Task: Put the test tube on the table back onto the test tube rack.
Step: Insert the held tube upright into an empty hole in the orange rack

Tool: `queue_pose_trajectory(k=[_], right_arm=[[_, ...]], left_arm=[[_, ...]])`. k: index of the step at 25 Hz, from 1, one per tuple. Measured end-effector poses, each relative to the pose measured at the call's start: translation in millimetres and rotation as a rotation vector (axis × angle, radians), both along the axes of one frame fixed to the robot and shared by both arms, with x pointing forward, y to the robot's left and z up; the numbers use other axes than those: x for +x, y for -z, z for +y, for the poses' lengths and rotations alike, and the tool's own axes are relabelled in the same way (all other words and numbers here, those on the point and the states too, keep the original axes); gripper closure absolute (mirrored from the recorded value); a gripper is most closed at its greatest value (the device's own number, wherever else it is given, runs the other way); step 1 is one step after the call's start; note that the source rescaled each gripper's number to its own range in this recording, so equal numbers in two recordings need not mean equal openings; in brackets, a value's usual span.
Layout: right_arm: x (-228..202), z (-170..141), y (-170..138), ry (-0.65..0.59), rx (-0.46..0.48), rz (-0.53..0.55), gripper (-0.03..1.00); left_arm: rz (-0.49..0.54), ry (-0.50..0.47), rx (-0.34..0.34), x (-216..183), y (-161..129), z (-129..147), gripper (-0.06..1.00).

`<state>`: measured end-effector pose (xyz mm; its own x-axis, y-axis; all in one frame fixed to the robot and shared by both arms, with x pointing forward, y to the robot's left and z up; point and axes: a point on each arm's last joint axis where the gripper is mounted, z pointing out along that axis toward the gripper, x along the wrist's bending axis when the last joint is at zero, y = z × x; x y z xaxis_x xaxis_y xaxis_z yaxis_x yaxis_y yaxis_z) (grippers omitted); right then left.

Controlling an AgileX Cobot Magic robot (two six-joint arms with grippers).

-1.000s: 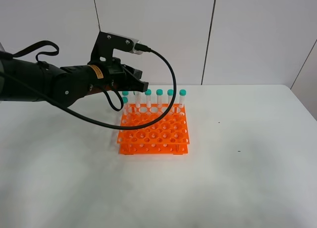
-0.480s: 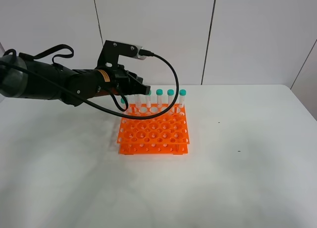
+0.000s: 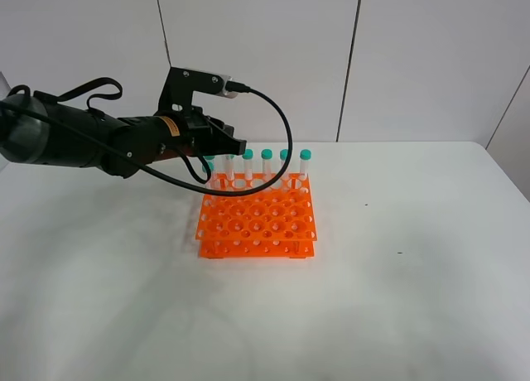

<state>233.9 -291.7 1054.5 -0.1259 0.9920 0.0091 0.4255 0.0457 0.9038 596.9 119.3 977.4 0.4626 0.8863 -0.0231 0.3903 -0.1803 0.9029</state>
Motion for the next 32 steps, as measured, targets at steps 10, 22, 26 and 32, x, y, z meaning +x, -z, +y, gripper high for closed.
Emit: queue_pose_trajectory(k=[10,22,26,32], right_arm=[[0,0,0,-0.001,0.001,0.0,-0.03],[0,0,0,-0.001,0.001,0.0,-0.03],[0,0,0,-0.001,0.001,0.0,-0.03],[0,0,0,-0.001,0.001,0.0,-0.03]], left_arm=[[0.022,0.004,0.024,2,9,1,0.94],[0.031,-0.007,0.008,2,9,2,0.94],[0.053,-0.006,0.018,4,21,1,0.94],[0.05,-0.004,0.015,7,29,-1,0.94]])
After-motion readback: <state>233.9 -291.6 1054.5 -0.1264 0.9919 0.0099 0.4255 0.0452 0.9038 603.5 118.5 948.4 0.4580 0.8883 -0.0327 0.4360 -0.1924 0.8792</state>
